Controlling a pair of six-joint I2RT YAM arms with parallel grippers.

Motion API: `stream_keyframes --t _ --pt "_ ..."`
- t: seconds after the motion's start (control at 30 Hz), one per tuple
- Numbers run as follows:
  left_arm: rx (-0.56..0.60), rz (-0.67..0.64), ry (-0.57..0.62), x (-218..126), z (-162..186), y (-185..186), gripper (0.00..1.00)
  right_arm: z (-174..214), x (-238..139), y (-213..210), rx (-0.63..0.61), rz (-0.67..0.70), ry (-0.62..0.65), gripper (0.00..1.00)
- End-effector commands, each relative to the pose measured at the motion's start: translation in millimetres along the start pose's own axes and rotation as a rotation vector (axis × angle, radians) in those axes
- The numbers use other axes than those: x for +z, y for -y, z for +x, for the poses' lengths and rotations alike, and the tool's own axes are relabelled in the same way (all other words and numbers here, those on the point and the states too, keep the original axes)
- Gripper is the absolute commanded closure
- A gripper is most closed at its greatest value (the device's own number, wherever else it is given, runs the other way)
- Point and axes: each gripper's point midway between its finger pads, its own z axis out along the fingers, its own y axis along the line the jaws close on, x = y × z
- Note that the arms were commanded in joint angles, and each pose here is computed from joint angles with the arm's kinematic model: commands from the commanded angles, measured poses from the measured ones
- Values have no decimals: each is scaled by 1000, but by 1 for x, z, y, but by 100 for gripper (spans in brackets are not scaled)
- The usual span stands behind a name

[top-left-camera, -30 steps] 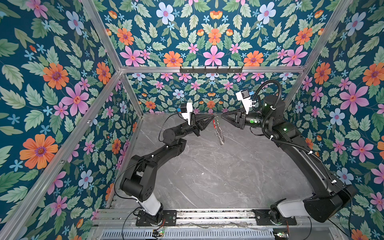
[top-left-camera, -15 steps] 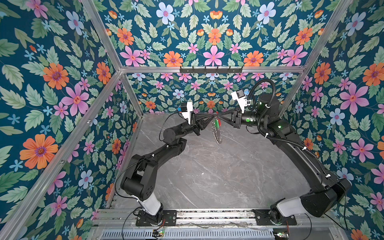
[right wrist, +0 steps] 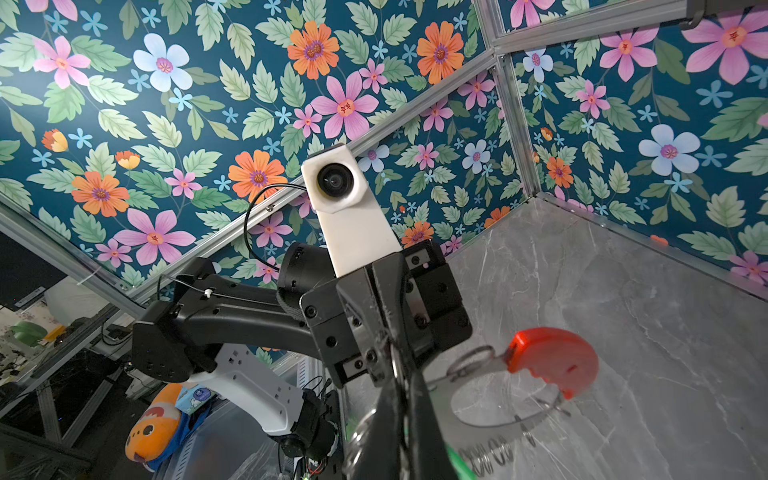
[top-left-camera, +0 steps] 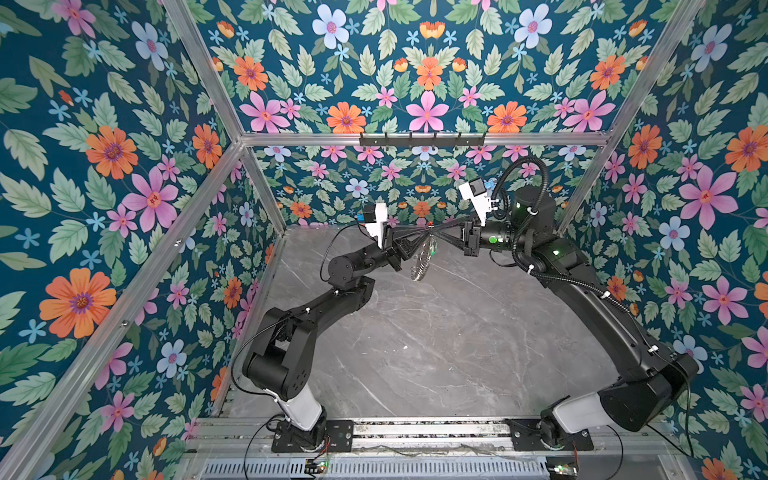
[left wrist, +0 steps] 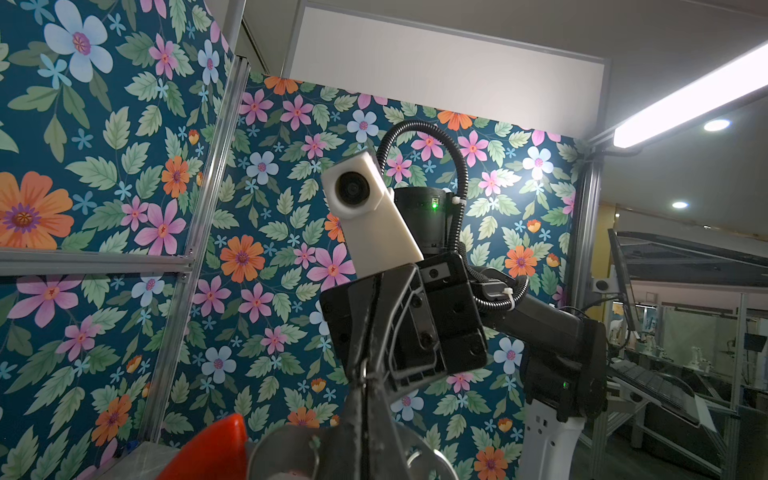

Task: Put the keys on the keyring

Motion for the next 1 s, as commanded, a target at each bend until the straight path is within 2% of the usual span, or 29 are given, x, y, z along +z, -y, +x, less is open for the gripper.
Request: stream_keyframes --t 0.0,0.07,0.17,0.33,0.43,0.53,0.97 --pt "96 46 -16 -1 -3 14 88 0 -3 -2 -21 18 -17 100" --pt "111 23 -83 -5 6 10 82 11 -4 5 -45 56 -71 100" --pt "159 -21 -258 -14 31 6 76 33 -6 24 -97 160 -182 100" --pt "288 -89 -650 -40 78 -5 75 67 -10 54 -241 327 -348 100" --pt "309 -70 -769 -50 89 -5 76 72 -10 55 -271 331 -372 100" --pt "287 -57 -802 -49 90 -6 78 73 -6 47 -274 293 -366 100" --pt "284 2 -714 -31 74 -1 83 78 2 29 -282 245 -372 100"
